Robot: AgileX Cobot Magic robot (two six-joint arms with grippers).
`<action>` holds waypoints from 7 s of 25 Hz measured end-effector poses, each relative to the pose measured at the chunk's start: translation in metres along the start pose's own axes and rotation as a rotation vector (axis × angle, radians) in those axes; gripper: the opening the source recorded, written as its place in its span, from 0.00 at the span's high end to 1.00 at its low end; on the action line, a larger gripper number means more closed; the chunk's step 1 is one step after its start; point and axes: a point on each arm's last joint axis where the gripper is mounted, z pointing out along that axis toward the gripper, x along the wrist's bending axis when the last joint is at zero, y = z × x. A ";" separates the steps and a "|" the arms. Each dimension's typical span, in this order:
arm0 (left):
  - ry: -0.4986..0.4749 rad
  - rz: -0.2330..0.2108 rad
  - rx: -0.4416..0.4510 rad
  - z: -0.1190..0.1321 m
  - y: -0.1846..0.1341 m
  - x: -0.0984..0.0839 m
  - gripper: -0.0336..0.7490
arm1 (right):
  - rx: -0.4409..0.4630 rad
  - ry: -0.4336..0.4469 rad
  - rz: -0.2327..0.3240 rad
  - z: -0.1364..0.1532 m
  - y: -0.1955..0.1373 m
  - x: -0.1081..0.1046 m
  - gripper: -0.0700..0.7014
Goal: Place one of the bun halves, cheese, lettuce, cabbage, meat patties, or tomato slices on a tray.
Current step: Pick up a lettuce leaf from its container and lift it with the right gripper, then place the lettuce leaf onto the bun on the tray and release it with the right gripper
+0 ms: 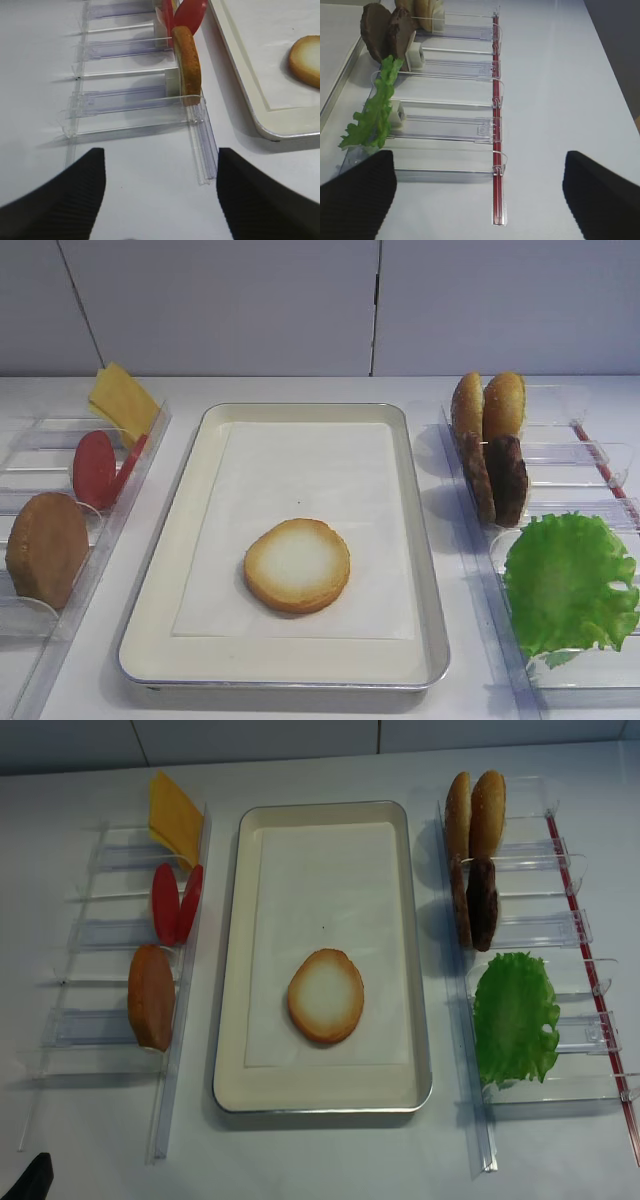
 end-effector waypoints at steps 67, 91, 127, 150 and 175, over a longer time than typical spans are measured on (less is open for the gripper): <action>0.005 -0.006 0.000 0.000 0.000 0.000 0.38 | 0.328 0.470 0.216 0.053 0.087 0.038 0.01; 0.007 -0.005 0.000 0.000 0.000 0.001 0.38 | 0.571 0.560 0.250 0.152 0.094 0.044 0.01; 0.007 -0.006 0.000 0.000 0.000 0.001 0.38 | 0.639 0.555 0.303 0.185 0.087 0.044 0.85; 0.007 -0.006 0.000 0.000 0.000 0.001 0.38 | 0.291 0.689 0.181 0.076 0.203 0.048 0.85; 0.009 -0.006 0.001 0.000 0.000 0.001 0.38 | 0.593 0.785 0.005 0.195 0.160 0.183 0.85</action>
